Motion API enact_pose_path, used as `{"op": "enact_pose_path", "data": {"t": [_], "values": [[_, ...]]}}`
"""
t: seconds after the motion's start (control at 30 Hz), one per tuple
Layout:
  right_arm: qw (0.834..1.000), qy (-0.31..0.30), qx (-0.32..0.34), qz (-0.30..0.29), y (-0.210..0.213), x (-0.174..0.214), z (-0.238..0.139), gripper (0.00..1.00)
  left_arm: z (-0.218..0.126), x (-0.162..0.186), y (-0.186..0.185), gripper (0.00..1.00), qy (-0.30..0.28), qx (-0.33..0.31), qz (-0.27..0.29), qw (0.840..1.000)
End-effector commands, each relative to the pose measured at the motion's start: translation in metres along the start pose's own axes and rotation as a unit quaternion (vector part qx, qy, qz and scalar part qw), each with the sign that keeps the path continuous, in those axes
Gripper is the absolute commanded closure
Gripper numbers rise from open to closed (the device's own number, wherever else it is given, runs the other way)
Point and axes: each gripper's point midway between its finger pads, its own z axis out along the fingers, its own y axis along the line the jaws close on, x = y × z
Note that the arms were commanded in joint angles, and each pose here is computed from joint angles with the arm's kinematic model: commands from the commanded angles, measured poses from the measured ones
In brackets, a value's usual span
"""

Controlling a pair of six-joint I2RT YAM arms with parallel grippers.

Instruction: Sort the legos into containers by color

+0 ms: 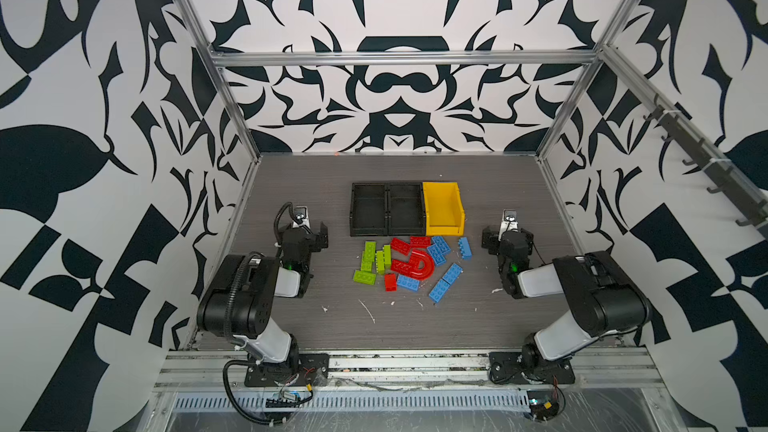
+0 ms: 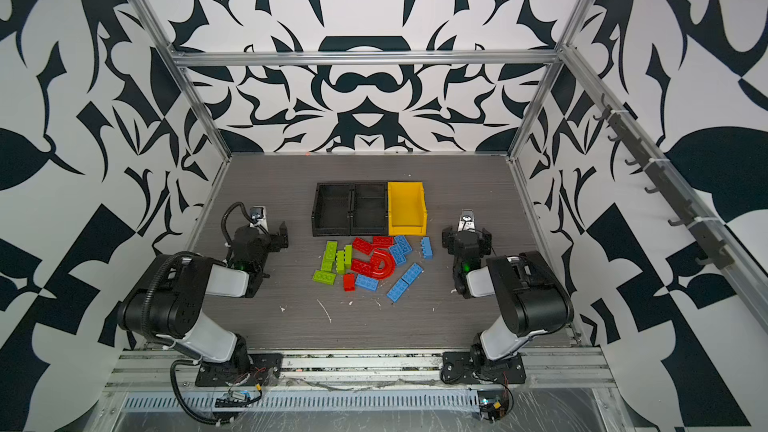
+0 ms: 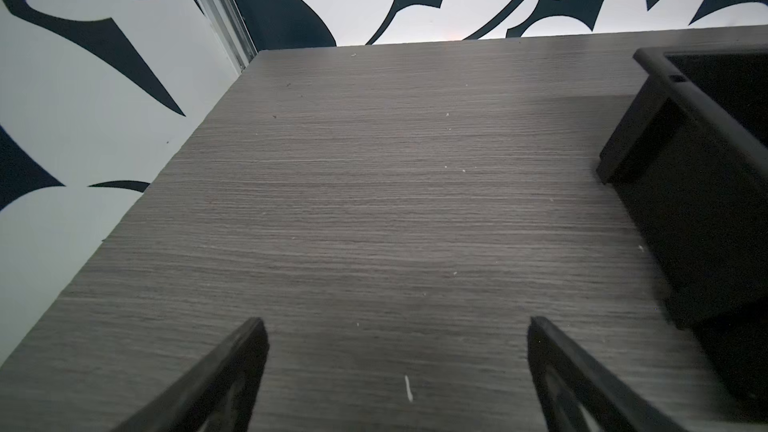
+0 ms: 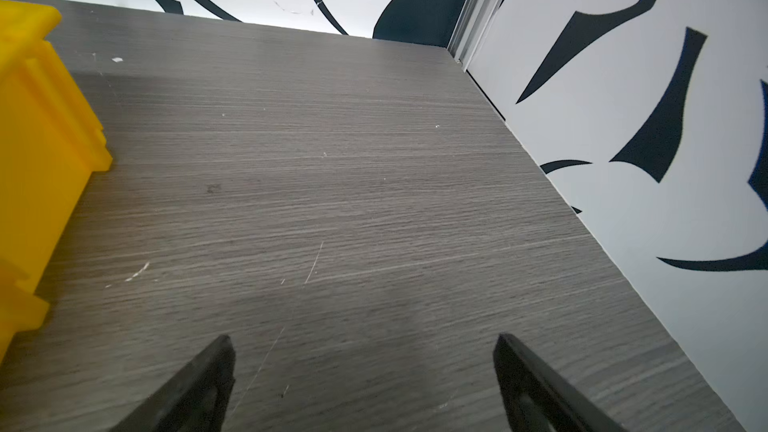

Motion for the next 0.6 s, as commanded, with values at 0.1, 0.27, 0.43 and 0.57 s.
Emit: {"op": "enact_pose_path", "data": {"t": [0.1,0.27,0.43,0.57], "values": [[1.000,-0.027,0.004,0.015,-0.0013,-0.0194,0.0010,0.01,0.0012,-0.0131,-0.0011,0.00,-0.014,0.007,-0.007,1.000],[1.000,-0.026,0.004,0.015,-0.0018,-0.0192,0.0010,0.01,0.0012,-0.0131,-0.0013,0.00,-0.013,0.007,-0.007,1.000],[1.000,-0.027,0.005,0.015,-0.0020,-0.0196,0.0011,0.01,0.0012,-0.0133,-0.0014,0.00,-0.014,0.007,-0.007,1.000],[1.000,-0.027,0.004,0.015,-0.0016,-0.0198,0.0010,0.01,0.0013,-0.0134,-0.0011,0.00,-0.014,0.006,-0.007,1.000]]}}
